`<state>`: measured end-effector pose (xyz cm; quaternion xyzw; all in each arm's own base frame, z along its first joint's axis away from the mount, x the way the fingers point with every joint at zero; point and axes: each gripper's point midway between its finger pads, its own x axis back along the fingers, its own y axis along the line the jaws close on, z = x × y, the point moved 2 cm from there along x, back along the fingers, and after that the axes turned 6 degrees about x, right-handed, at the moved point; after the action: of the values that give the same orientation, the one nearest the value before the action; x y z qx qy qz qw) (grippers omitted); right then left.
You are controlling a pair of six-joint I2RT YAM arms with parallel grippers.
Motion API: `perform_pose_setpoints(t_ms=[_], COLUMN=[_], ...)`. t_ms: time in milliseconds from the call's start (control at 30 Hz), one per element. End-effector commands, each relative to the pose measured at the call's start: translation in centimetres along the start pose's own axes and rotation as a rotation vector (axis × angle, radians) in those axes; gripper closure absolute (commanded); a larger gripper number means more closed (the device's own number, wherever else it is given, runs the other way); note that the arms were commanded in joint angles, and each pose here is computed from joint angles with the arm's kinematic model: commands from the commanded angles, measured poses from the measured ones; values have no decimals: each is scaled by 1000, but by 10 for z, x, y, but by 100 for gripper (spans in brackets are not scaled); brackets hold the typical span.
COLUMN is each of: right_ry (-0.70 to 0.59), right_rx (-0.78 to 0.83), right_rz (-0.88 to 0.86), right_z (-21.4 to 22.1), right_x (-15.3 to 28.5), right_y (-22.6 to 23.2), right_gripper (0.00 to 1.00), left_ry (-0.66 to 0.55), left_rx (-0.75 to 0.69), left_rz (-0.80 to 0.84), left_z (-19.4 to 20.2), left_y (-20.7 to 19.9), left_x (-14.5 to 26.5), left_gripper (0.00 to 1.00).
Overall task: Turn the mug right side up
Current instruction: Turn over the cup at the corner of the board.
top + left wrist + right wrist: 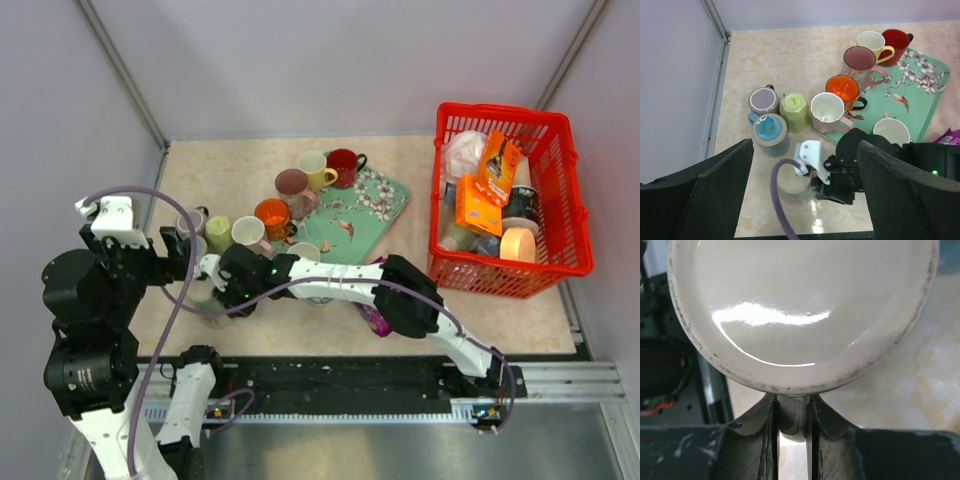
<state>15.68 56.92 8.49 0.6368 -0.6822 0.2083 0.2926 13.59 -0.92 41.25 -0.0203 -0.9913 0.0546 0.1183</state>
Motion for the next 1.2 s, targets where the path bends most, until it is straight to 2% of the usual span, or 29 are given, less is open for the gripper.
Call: perform_pose_setpoints(t_ms=[0, 167, 367, 500, 667, 800, 933, 1033, 1167], right_ry=[-127, -193, -308, -416, -517, -588, -626, -675, -688], right_rx=[25, -46, -97, -194, -204, -282, -197, -139, -137], right_rz=[-118, -146, -171, -200, -272, -257, -283, -326, -435], right_z=[-48, -63, -92, -113, -118, -114, -117, -125, -135], right_x=[79, 129, 176, 218, 264, 288, 310, 328, 345], right_y=[18, 1, -40, -82, -109, -140, -142, -144, -139], right_gripper=[100, 100, 100, 100, 100, 100, 100, 100, 100], left_ry=[-54, -100, -235, -214, -180, -255, -271, -348, -571], left_rx=[-53, -210, -423, -515, -757, -774, -806, -939, -1183], left_rz=[43, 50, 120, 176, 365, 425, 422, 456, 482], left_z=[-20, -21, -36, -17, 29, 25, 20, 24, 23], left_y=[-5, 1, -8, -10, -24, -33, -30, -33, -43], left_x=[-4, -14, -12, -26, -40, -52, -67, -81, -99], left_gripper=[11, 11, 10, 9, 9, 9, 11, 11, 12])
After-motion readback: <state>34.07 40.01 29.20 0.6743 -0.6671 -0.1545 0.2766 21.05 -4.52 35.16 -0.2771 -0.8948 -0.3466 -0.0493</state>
